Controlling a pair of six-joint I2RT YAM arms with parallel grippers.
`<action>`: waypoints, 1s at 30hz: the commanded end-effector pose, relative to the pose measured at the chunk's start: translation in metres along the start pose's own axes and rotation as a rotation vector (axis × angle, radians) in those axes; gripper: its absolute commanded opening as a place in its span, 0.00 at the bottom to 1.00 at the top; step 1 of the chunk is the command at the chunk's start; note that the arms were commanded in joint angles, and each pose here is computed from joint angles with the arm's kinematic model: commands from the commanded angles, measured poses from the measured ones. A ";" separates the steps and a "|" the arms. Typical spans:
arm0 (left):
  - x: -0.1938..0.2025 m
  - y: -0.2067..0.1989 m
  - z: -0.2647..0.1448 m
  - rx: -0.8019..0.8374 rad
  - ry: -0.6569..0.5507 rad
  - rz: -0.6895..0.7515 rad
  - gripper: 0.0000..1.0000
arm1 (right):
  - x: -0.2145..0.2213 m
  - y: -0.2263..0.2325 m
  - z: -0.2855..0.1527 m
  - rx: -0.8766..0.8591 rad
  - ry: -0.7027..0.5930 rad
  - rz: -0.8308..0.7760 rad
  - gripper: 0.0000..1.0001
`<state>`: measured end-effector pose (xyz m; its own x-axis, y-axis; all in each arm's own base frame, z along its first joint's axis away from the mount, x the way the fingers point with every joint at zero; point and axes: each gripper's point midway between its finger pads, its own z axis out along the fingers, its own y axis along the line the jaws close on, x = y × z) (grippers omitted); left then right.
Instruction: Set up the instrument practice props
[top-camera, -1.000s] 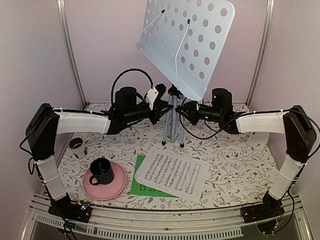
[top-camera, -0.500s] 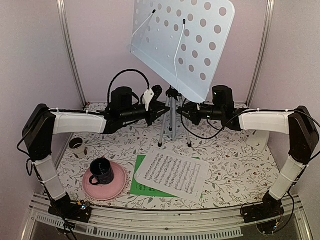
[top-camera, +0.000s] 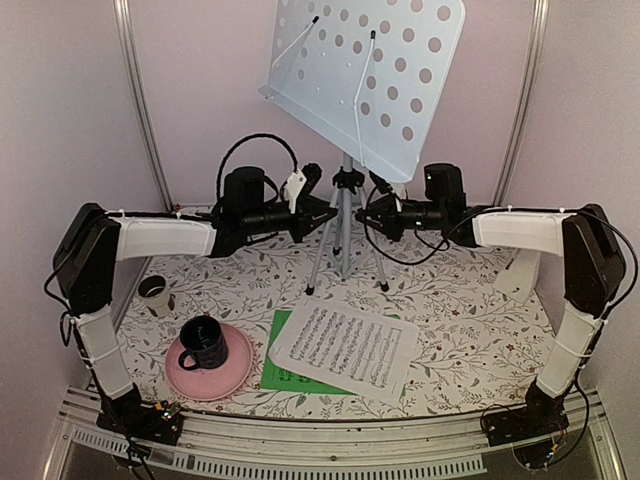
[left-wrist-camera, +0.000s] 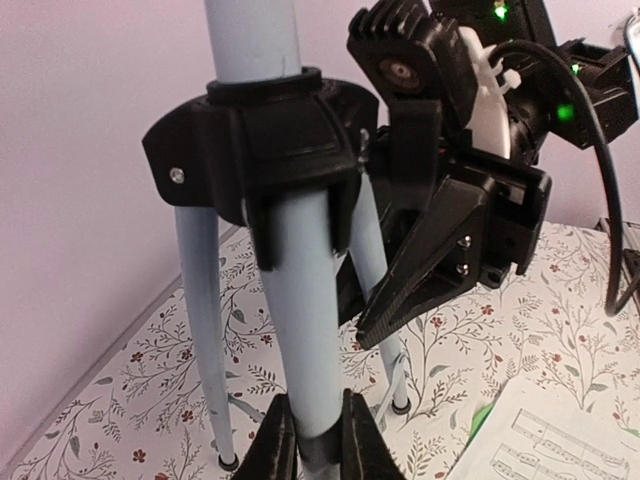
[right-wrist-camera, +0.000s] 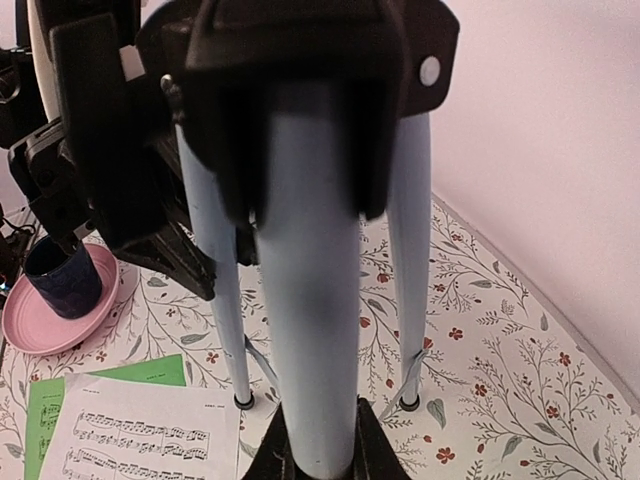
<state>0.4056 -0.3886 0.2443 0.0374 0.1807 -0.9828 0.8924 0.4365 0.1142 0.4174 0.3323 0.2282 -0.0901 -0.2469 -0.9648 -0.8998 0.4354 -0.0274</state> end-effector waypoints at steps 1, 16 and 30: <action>0.034 0.125 -0.049 -0.321 0.074 -0.036 0.00 | -0.012 -0.136 -0.064 0.388 -0.070 0.134 0.00; 0.059 0.106 -0.043 -0.282 0.109 -0.065 0.00 | -0.008 -0.099 -0.028 0.281 -0.035 0.102 0.14; 0.050 0.090 -0.022 -0.199 0.097 -0.052 0.00 | 0.032 -0.070 -0.038 0.130 -0.059 0.147 0.94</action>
<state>0.4671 -0.3328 0.2425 -0.0270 0.1210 -0.9923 0.8128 0.5805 0.0487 0.4702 0.2419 0.2079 -0.2181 -0.1431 -0.9654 -0.7600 0.6454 0.0760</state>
